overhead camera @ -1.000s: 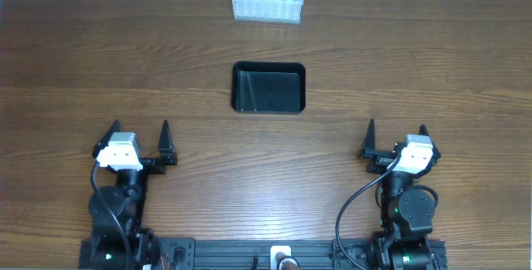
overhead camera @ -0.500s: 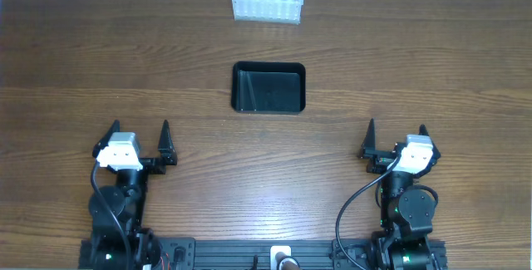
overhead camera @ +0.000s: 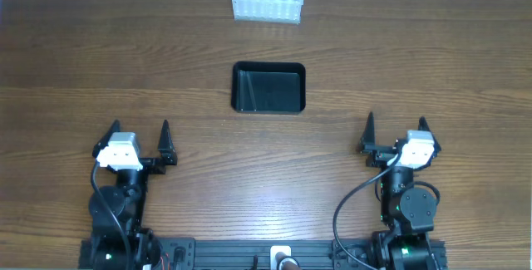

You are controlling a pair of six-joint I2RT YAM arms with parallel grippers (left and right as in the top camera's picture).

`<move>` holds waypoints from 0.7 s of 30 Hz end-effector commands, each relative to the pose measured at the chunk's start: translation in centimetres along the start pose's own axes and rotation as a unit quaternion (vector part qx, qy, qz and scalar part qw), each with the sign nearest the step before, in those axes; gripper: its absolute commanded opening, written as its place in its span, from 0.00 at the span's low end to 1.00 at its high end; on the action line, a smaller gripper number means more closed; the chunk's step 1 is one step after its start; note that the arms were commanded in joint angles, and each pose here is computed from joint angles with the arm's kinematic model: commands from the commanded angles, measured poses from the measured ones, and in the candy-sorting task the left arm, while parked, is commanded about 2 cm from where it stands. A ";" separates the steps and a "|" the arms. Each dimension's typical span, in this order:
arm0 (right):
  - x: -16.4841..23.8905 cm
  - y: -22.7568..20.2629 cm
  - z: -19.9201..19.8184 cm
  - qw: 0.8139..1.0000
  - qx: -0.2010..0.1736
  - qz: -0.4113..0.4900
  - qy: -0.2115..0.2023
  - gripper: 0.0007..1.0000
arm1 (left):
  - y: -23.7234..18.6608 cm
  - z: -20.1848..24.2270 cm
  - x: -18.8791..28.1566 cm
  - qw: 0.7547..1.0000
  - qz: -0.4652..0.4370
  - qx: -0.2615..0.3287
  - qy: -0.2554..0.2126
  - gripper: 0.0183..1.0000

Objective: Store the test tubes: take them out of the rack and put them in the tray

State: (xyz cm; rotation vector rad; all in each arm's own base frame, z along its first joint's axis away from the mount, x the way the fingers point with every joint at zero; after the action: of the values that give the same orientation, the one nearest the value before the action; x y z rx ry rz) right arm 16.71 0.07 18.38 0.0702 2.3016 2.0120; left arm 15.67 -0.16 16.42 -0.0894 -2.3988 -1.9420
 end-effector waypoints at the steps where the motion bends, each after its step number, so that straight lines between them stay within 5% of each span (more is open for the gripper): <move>1: -1.7 0.8 0.5 1.000 -0.003 0.007 0.019 0.99 | -0.1 0.0 0.0 1.000 0.000 -0.007 -0.004 1.00; 10: -10.4 5.0 4.2 0.989 0.006 0.082 0.123 0.99 | -0.1 0.0 0.0 1.000 0.000 -0.007 -0.004 1.00; 21: -19.8 6.2 18.3 0.948 -0.010 0.193 0.252 0.94 | -0.1 0.0 0.0 1.000 0.000 -0.007 -0.004 1.00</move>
State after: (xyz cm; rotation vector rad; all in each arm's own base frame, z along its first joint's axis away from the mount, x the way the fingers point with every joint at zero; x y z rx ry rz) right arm 36.23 14.06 22.06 0.0360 2.7937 2.3656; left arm 15.66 -0.16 16.41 -0.0901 -2.3983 -1.9416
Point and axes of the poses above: each gripper's point midway between its finger pads, its own x axis back along the fingers, its own z axis along the line the jaws close on, y = z × x, the point moved 9 cm from there along x, back along the fingers, and after that the axes turned 8 degrees about x, right-handed, at the moved point
